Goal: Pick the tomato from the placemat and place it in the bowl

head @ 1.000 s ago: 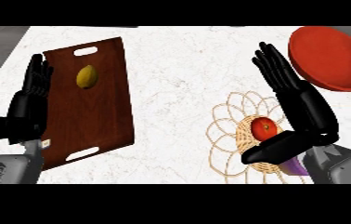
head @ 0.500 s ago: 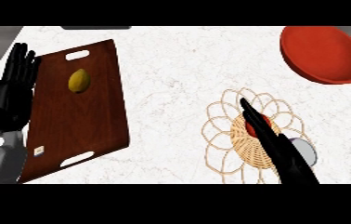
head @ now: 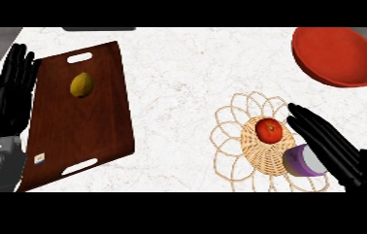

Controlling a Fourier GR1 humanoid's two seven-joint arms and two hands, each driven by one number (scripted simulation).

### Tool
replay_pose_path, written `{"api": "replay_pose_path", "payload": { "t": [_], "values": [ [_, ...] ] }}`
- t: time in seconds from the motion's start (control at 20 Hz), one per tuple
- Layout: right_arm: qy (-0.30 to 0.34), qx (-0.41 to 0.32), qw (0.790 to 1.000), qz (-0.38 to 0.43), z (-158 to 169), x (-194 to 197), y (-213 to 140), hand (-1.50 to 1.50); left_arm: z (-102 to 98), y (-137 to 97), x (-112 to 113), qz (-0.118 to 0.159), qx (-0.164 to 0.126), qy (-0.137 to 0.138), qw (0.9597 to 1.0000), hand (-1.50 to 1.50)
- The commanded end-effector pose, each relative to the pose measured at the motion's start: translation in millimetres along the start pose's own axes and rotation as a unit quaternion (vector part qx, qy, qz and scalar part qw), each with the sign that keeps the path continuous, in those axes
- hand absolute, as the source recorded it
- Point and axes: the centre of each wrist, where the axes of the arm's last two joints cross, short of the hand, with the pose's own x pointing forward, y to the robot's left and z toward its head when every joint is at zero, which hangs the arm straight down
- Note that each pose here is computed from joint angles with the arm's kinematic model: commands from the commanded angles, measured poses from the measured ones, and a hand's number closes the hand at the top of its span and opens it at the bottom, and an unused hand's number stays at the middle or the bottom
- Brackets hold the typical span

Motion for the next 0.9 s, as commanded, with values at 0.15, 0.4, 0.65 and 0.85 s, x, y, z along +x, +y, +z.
{"api": "replay_pose_path", "payload": {
  "t": [0.15, 0.4, 0.65, 0.85],
  "values": [
    [0.099, 0.147, 0.977, 0.118, 3, 20, -41, -1.50, 3, 6, 4, 0.005, -0.013, -0.002, 0.9999, 0.00],
    [0.118, 0.227, 0.955, 0.153, 3, 24, -47, -1.50, -5, -18, 0, 0.012, -0.006, 0.008, 0.9999, 0.00],
    [0.134, 0.235, 0.950, 0.155, 0, 18, -54, -1.50, 7, -2, -1, 0.009, -0.008, -0.005, 0.9999, 0.00],
    [0.138, 0.232, 0.952, 0.143, -11, -4, -43, -1.50, -13, -5, -2, 0.003, -0.013, 0.000, 0.9999, 0.00]
  ]
}}
